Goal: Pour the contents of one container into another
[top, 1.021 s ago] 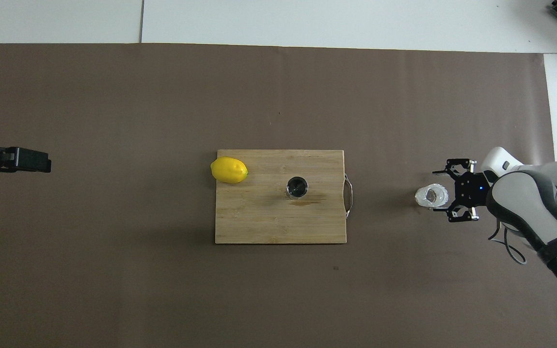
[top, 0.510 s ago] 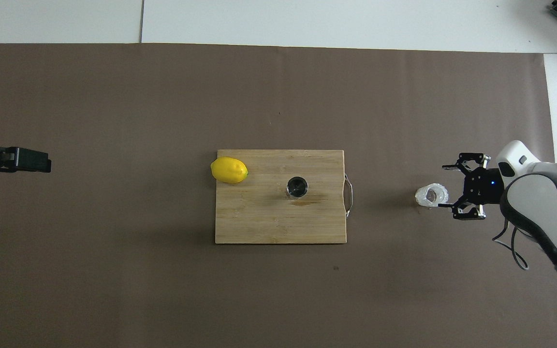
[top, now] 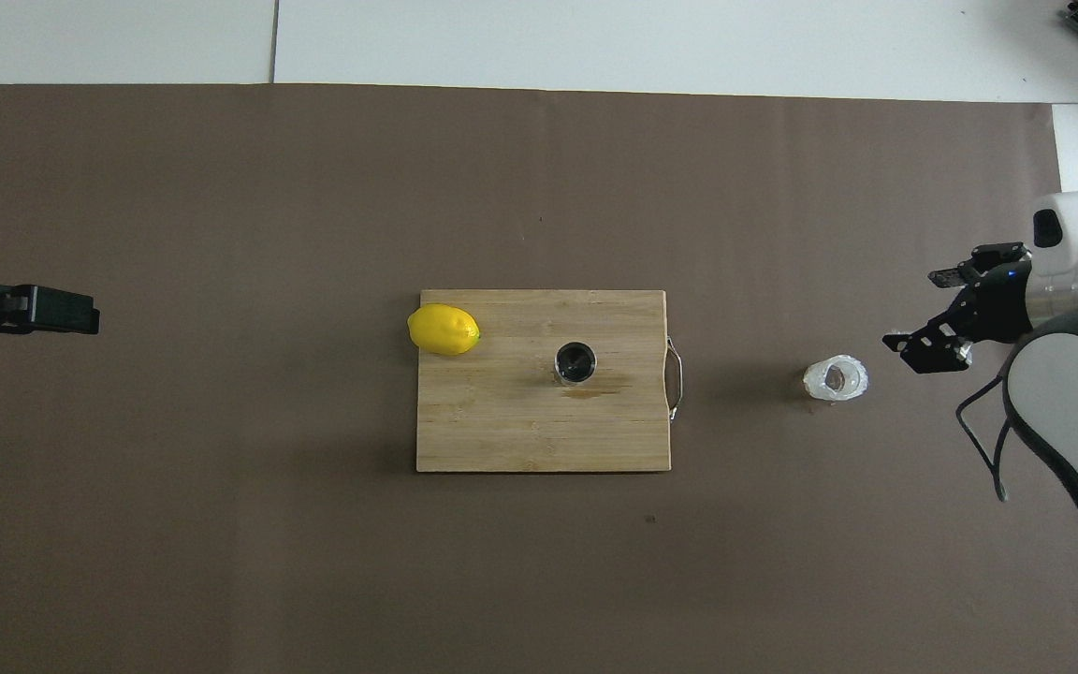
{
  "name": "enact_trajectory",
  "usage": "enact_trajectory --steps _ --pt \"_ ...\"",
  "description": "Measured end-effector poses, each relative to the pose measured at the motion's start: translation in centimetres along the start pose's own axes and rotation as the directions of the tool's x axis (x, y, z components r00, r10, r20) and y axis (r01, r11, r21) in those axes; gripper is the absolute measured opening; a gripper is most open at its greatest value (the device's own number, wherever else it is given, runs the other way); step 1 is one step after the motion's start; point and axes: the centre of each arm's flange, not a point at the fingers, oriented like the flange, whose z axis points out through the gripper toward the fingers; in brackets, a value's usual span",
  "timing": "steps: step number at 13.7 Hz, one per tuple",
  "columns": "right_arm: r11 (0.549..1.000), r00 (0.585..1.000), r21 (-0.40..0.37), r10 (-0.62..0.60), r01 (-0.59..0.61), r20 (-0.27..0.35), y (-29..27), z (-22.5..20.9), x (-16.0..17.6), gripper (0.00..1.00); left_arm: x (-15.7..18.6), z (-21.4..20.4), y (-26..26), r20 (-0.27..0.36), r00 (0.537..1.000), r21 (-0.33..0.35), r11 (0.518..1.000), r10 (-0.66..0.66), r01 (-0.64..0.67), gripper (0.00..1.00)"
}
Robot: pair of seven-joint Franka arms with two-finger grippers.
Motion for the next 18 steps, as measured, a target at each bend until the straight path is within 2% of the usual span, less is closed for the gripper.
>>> enact_trajectory --steps 2,4,8,10,12,14,18 --pt "0.988 0.991 -0.066 0.137 -0.137 0.003 -0.7 -2.4 2.7 1.0 0.0 0.0 0.0 0.0 1.0 0.0 1.0 0.0 0.0 1.0" --pt "0.953 0.958 -0.105 0.286 -0.283 0.009 -1.6 -4.5 4.6 1.0 0.0 0.0 0.0 0.0 1.0 0.0 1.0 0.0 0.0 1.0" --pt "0.812 0.813 -0.145 0.578 -0.565 0.068 -4.0 -9.7 6.5 1.0 0.0 0.0 0.0 0.0 1.0 0.0 1.0 0.0 0.0 1.0" --pt "0.721 0.717 -0.164 0.691 -0.673 0.093 -5.6 -11.9 7.4 1.0 0.0 0.0 0.0 0.0 1.0 0.0 1.0 0.0 0.0 1.0" --pt "0.64 0.631 -0.178 0.768 -0.748 0.112 -7.1 -13.0 8.1 1.0 0.0 0.0 0.0 0.0 1.0 0.0 1.0 0.0 0.0 1.0" --pt "0.595 0.583 -0.188 0.804 -0.782 0.118 -8.1 -13.3 8.6 1.0 0.0 0.0 0.1 0.0 1.0 0.0 1.0 0.001 -0.001 1.0" --pt "0.573 0.561 -0.193 0.819 -0.796 0.12 -8.0 -13.2 8.5 1.0 0.0 0.0 0.2 0.0 1.0 0.0 1.0 0.003 -0.003 1.0"
